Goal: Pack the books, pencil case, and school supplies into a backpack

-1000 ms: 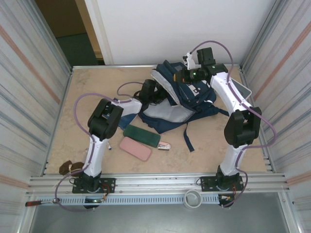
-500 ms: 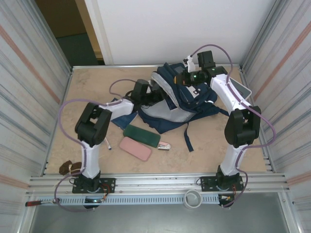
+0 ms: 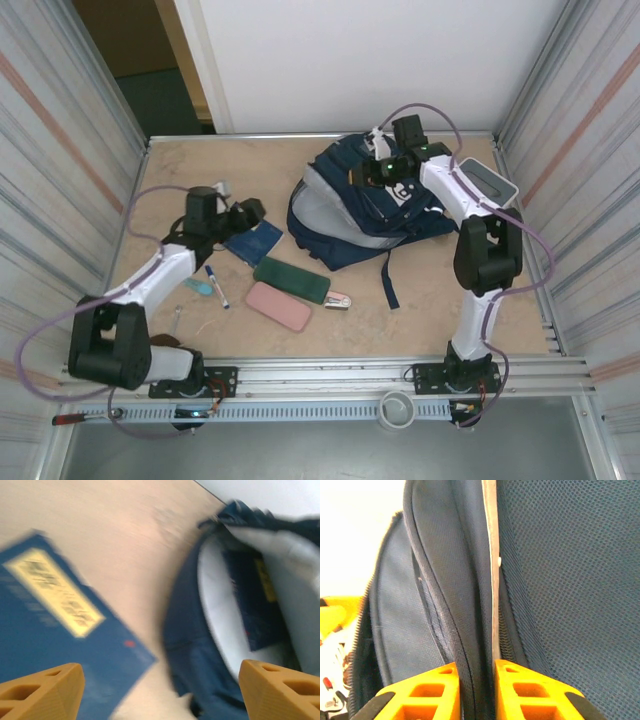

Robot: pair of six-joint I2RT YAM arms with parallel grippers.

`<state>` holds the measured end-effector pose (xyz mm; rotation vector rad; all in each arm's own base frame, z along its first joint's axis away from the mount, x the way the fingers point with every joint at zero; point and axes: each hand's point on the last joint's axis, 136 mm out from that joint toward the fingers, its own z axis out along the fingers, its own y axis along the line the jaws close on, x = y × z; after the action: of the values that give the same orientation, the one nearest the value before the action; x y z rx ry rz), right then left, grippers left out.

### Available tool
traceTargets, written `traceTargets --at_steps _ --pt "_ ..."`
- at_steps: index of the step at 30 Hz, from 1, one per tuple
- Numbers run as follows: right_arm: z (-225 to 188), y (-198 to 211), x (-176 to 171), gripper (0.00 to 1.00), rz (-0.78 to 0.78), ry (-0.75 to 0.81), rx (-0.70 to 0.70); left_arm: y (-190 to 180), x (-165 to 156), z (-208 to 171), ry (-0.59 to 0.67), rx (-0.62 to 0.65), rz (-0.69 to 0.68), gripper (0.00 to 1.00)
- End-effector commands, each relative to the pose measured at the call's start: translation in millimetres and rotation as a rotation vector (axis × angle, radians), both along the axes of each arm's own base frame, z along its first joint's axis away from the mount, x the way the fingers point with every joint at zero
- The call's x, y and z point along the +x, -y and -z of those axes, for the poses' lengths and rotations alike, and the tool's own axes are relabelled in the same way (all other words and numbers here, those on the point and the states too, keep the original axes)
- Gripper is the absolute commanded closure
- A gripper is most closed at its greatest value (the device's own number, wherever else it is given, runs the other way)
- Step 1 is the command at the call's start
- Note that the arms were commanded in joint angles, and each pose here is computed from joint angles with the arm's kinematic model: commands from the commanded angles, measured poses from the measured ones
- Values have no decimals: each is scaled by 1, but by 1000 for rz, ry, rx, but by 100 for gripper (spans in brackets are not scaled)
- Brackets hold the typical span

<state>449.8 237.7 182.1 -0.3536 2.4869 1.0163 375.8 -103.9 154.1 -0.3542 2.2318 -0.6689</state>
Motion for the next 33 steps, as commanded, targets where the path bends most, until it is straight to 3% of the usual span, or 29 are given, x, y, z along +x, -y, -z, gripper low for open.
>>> traceTargets --at_steps 1,5,11,22,29,33 --pt "25 -9 -1 66 -19 -15 -47 -53 -20 32 -112 112 -117 18" --pt "14 -25 -5 52 -36 19 -27 -76 -23 56 -213 47 -186 18" --pt "10 -92 -18 37 -124 97 13 -80 -18 78 -287 40 -217 19" --pt "56 -196 -30 37 -224 183 -158 -77 -17 104 -339 57 -195 26" --pt "102 -219 -23 38 -196 250 -376 -69 -10 112 -348 30 -166 31" --pt "118 -226 -18 36 -197 241 -397 -61 -7 117 -349 2 -150 37"
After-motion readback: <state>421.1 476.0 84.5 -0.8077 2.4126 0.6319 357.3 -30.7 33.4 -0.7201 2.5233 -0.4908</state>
